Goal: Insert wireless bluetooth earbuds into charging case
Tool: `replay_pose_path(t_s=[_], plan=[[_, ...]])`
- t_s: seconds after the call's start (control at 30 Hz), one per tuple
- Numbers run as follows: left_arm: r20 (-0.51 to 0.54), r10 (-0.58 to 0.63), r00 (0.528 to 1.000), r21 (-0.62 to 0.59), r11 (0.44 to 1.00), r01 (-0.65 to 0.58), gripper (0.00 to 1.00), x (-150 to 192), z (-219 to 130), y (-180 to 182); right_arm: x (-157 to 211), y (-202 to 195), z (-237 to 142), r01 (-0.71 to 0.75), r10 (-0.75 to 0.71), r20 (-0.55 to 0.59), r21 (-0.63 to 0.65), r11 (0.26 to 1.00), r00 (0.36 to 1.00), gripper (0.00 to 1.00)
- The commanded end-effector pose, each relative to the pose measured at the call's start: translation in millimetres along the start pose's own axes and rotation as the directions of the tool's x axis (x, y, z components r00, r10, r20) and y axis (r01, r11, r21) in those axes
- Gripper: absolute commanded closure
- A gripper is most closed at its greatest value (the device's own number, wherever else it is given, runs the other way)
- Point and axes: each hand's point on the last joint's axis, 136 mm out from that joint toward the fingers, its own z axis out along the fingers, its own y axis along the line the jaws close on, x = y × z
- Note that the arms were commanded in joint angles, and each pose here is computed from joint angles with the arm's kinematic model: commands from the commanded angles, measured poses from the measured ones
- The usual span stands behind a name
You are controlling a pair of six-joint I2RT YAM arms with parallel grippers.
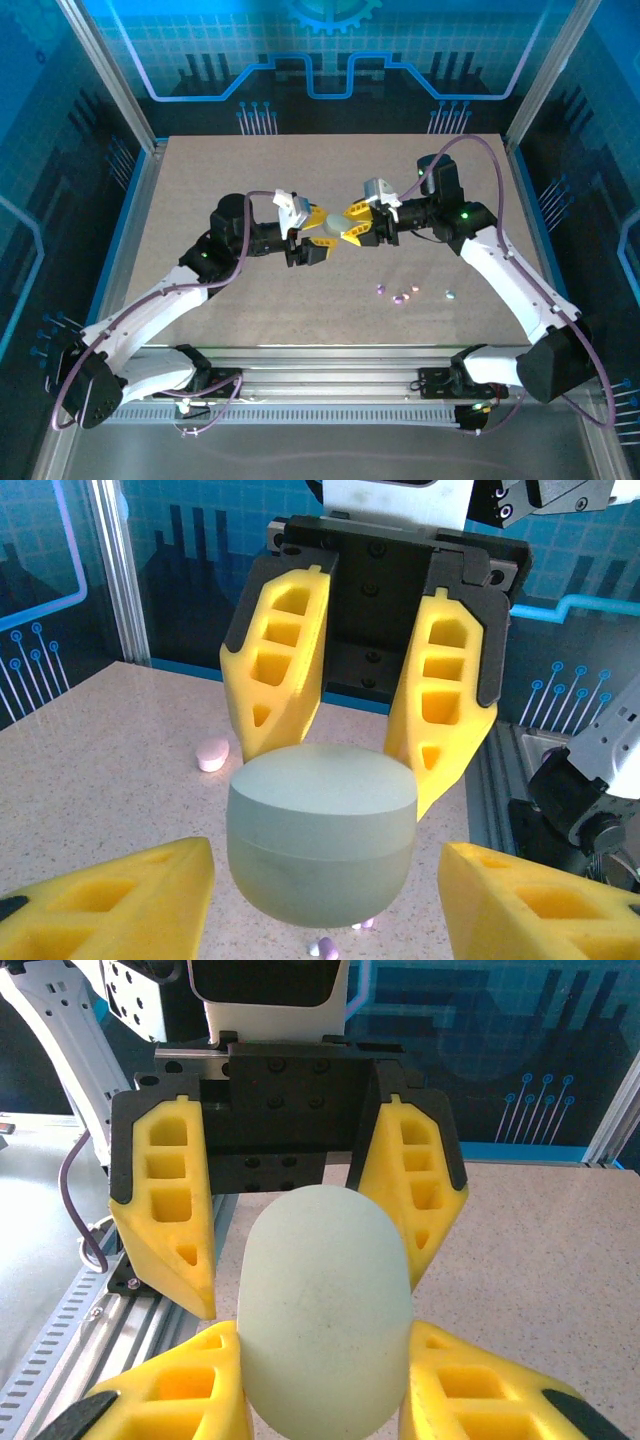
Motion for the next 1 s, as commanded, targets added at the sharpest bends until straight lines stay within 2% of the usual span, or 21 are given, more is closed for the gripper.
replay_pose_path(t_s=[0.0,0.53,0.7,0.97], plan=[[0.007,0.013,1.0,0.027,1.0,-0.013,0.4,-2.5,1.3,-1.7,-8.6,-3.5,-3.8,0.032,-0.032,0.013,0.014,0.999,0.999,0.68],[0.042,-0.02,0.999,0.02,1.0,0.019,0.4,-7.8,3.1,1.3,0.6,-4.9,-1.1,0.055,-0.055,-0.005,0.037,0.998,0.998,0.68],[0.033,-0.025,0.999,0.03,0.999,0.024,0.45,-6.8,4.7,0.3,-2.7,-3.8,-0.6,0.053,-0.053,0.009,0.027,0.998,0.999,0.68],[0.022,-0.029,0.999,0.039,0.999,0.028,0.46,-6.1,6.2,0.2,-4.0,-1.5,-0.8,0.056,-0.056,0.011,0.019,0.998,0.998,0.67]])
